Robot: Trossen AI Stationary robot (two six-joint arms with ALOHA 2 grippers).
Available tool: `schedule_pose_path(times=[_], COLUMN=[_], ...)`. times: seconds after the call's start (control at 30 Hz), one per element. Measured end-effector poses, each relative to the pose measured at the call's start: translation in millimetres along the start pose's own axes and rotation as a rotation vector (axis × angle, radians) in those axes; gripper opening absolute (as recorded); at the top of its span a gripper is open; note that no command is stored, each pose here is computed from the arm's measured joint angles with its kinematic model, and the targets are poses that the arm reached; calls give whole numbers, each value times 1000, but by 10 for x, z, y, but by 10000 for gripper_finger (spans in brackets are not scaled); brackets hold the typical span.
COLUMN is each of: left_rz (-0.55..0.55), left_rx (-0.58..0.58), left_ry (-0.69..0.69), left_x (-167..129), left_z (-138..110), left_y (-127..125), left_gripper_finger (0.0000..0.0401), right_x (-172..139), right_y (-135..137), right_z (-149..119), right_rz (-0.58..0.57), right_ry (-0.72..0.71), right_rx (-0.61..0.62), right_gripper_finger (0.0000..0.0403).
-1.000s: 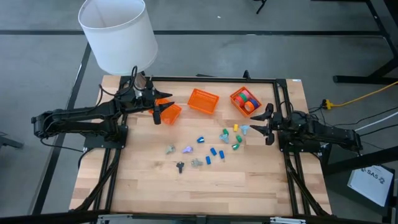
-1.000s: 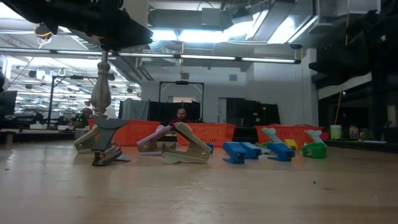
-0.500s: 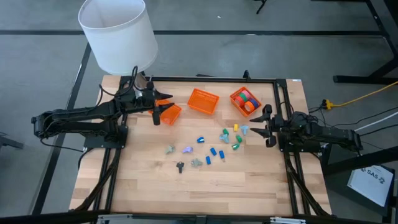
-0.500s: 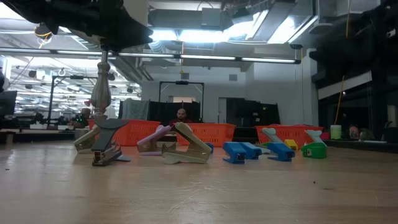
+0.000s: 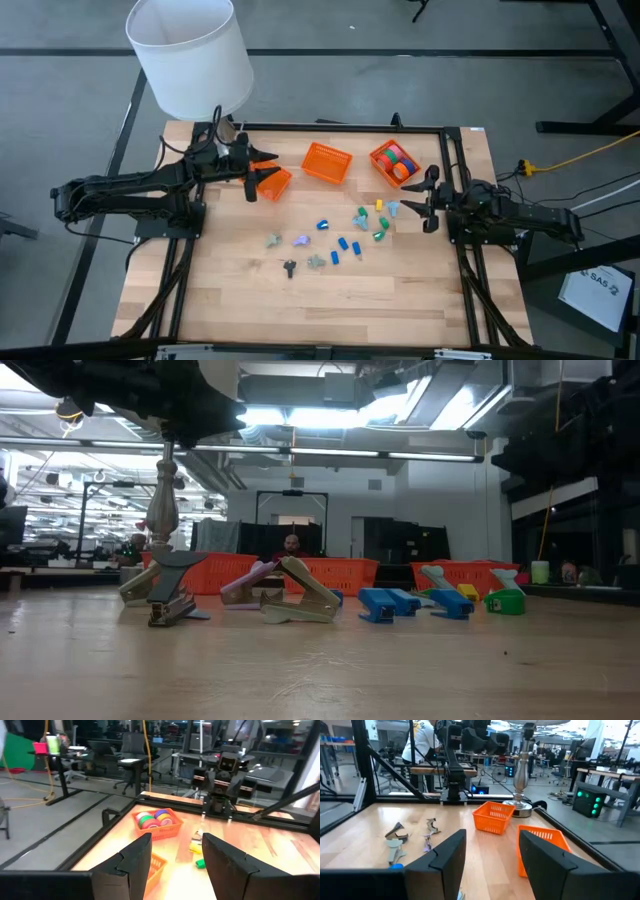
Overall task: Pick and place Stapler, Stapler remover, tape
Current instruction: Put the blue stapler into the middle orange bin
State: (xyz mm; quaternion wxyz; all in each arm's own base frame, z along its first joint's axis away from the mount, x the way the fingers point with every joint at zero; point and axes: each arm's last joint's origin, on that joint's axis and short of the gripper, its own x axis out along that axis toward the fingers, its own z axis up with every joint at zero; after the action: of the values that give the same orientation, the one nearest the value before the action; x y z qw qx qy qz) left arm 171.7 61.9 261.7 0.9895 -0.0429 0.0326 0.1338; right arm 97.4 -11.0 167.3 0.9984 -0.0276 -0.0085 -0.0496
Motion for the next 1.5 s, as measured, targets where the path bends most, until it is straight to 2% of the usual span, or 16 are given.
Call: schedule_pose_path(times=[0.23, 0.4, 0.57, 0.73, 0.8, 0.93, 1.1, 1.23, 1.3, 1.5], left_rz=[-3, 3, -25, -37, -57, -153, -329, -406, -404, -236], left_rx=[1, -62, -75, -200, -212, -153, -93, -3, 58, 85], left_ry=[-15, -30, -53, -64, -59, -46, -154, -202, -206, -147], left_x=[0, 0, -1, 19, 34, 89, 162, 233, 277, 410], left_z=[15, 28, 53, 59, 52, 33, 85, 48, 5, -155], left_y=[-2, -1, -10, -16, -52, -213, -510, -698, -748, -811], left_gripper_finger=[171, 171, 171, 171, 171, 171, 171, 171, 171, 171], right_x=[7, 7, 7, 7, 7, 7, 7, 7, 7, 7], right_y=[0, 0, 0, 0, 0, 0, 0, 0, 0, 0], right_z=[-9, -9, -9, -9, -9, -9, -9, -10, -10, -10], right_rz=[1, 1, 1, 1, 1, 1, 1, 1, 1, 1], right_ry=[11, 12, 12, 12, 12, 12, 11, 12, 12, 12], right_rx=[-8, -7, -6, -5, -7, -7, -10, -7, -6, -6], right_gripper_finger=[188, 188, 188, 188, 188, 188, 188, 188, 188, 188])
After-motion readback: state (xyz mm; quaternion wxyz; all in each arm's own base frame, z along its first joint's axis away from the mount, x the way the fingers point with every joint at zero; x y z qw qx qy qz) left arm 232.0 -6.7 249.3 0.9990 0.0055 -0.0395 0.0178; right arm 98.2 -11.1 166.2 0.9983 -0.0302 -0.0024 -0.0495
